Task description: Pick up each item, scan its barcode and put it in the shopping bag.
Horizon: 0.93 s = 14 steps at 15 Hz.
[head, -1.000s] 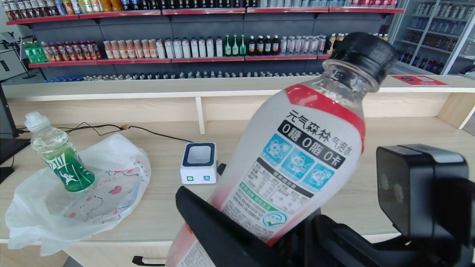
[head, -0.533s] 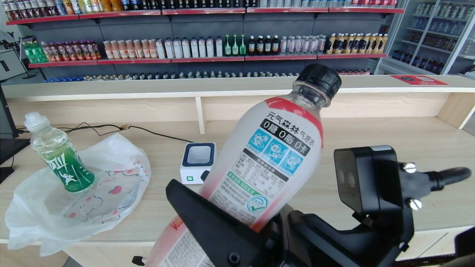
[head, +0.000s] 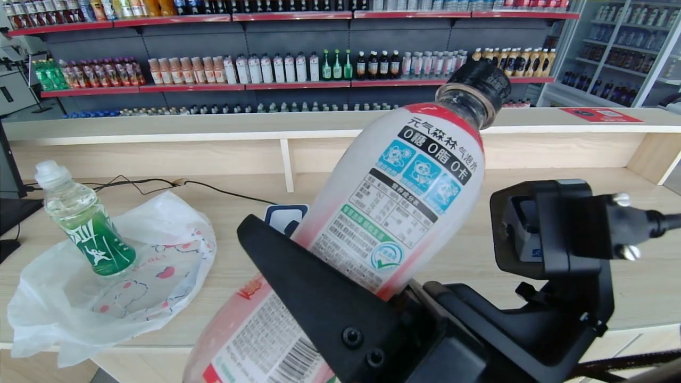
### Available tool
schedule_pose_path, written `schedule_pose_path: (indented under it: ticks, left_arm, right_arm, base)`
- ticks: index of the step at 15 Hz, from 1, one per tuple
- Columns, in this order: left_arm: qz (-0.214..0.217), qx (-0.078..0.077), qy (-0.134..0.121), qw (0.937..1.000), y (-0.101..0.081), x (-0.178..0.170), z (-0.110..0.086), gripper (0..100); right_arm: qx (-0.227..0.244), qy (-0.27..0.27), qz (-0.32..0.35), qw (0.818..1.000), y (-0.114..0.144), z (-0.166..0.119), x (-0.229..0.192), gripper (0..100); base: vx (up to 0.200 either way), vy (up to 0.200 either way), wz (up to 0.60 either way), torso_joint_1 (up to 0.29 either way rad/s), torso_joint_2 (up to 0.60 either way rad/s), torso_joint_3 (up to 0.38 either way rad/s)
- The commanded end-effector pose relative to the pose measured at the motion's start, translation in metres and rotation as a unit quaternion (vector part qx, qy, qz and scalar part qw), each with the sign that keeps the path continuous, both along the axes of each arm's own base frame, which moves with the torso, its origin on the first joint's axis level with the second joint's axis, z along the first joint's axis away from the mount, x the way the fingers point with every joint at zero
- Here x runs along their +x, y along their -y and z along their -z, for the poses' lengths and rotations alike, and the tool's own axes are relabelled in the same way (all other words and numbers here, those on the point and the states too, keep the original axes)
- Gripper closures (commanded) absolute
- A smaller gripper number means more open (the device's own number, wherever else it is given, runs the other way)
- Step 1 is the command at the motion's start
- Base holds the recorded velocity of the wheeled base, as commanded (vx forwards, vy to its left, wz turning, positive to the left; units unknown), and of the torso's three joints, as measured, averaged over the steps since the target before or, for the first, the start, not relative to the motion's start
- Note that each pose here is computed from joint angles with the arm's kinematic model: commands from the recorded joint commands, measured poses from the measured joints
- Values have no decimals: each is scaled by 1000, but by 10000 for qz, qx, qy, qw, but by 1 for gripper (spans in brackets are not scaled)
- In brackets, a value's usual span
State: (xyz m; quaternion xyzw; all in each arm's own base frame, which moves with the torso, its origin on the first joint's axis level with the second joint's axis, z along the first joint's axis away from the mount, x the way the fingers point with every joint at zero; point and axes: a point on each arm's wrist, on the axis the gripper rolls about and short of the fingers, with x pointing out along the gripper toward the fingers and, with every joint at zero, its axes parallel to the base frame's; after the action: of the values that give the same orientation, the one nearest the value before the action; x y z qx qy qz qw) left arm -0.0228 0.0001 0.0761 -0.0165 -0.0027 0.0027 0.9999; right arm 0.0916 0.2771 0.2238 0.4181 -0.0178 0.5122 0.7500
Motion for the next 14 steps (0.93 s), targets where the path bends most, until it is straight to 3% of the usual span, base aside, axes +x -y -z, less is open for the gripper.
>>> schedule_pose_path:
  ticks: [1,10,14]
  left_arm:
    - [-3,-4,-4,10000,0,0,0,0]
    - [-3,-4,-4,10000,0,0,0,0]
    - [-3,4,-4,10000,0,0,0,0]
  right_arm:
    - [46,9,-7,10000,3,-3,-1,100]
    - [134,59,-109,9998,4,-8,-2,100]
    - [-62,312,28,9995,3,-6,-2,100]
  base:
    - [0,0,0,0,0,0]
    - [0,0,0,0,0,0]
    - [0,0,0,0,0,0]
